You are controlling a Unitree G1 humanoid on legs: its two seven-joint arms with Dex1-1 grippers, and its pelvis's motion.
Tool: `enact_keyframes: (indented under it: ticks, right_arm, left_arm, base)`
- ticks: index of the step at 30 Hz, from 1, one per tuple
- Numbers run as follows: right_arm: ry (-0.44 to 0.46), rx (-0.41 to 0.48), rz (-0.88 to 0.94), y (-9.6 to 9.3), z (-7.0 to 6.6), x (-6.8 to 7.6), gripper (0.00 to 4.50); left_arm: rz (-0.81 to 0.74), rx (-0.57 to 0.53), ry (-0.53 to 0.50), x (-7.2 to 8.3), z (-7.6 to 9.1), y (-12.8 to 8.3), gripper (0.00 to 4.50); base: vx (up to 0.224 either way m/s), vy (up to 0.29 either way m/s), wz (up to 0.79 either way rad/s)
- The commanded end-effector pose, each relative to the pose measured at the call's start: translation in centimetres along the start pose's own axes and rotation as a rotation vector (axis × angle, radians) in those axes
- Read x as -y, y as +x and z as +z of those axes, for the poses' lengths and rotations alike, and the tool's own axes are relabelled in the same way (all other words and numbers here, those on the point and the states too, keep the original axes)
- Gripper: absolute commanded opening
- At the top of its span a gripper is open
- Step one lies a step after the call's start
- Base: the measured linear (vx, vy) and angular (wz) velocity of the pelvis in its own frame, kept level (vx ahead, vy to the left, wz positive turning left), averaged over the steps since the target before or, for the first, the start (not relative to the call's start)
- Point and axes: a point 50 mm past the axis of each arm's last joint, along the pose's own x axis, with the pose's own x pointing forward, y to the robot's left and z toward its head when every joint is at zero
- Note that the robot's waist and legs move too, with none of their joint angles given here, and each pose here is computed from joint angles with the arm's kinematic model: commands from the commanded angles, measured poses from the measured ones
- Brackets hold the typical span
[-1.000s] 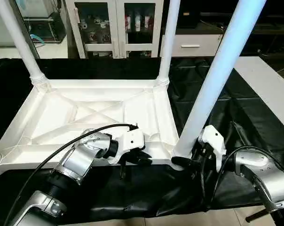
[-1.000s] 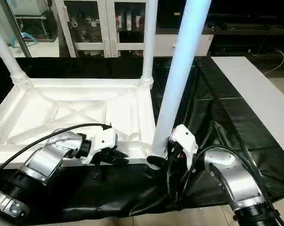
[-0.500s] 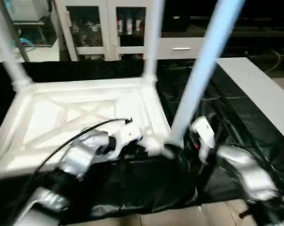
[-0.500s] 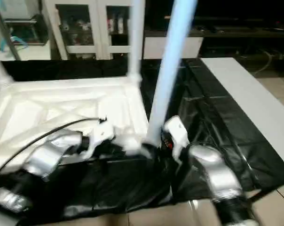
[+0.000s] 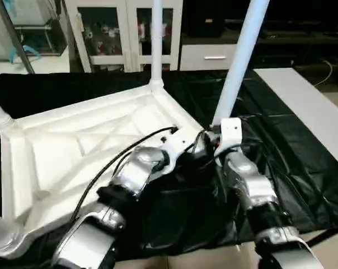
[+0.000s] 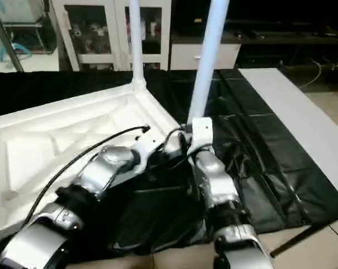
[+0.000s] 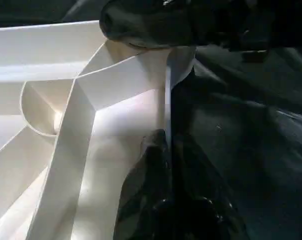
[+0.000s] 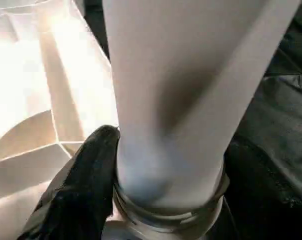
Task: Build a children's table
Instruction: Rotate leg to tighten
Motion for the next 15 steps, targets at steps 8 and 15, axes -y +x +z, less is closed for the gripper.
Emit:
enact_keyframes:
  ticks: [8, 15]
  right_arm:
    - [-0.005, 0.09, 0.207, -0.7, 0.5, 0.3, 3.39]
    - [-0.147, 0.1, 0.453, -3.1, 0.6, 2.6, 3.91]
  left_arm:
    - [-0.054, 0.032, 0.072, -0.1, -0.3, -0.6, 0.0]
    - [-0.262, 0.05, 0.138, 0.3, -1.2, -3.0, 0.0]
  base:
    - [0.0, 0.0, 0.0]
    - [0.0, 0.0, 0.0]
